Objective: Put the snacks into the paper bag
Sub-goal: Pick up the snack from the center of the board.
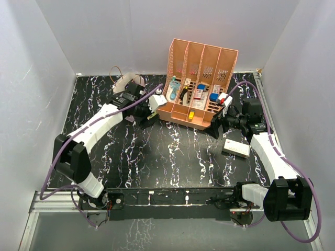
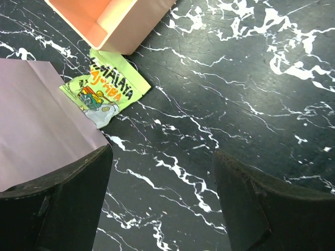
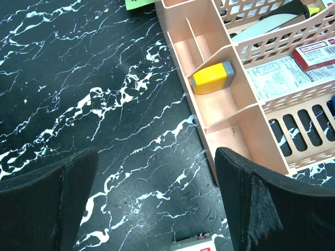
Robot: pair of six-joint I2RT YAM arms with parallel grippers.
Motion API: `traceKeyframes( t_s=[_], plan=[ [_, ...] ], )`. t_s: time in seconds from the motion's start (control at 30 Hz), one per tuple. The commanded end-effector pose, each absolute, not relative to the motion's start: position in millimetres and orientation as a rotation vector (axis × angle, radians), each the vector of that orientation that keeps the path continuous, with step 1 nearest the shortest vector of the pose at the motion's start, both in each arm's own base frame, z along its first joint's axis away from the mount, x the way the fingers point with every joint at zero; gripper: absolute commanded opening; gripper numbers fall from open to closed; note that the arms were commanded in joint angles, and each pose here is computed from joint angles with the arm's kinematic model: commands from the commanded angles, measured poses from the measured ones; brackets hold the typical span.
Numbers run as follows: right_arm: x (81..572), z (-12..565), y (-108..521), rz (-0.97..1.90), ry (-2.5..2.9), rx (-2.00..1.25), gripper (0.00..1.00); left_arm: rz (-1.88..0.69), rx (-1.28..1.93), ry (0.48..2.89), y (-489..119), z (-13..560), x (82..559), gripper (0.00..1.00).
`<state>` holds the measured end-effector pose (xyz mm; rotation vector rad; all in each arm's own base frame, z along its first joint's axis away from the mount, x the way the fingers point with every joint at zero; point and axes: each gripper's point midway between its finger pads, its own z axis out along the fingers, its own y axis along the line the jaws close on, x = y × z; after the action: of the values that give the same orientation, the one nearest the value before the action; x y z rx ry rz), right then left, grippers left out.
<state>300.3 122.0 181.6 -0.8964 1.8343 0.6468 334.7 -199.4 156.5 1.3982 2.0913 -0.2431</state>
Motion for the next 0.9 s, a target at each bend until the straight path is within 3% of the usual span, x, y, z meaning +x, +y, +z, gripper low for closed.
traceKeyframes(
  t_s=[0.0,0.2,0.87],
  plan=[
    [312.5,198.6,120.2,0.602,1.775,-0.898,0.98,-0.196,1.447,2.028,-205.6,147.4,352.3,0.76],
    [311.8,200.4,119.8,0.598,1.770,-0.899,0.98,-0.124,1.497,2.050,-205.1,114.0,374.5,0.76],
    [312.8,195.5,119.4,0.602,1.782,-0.901,0.98,-0.042,1.685,2.001,-211.5,85.7,418.5,0.76]
  ],
)
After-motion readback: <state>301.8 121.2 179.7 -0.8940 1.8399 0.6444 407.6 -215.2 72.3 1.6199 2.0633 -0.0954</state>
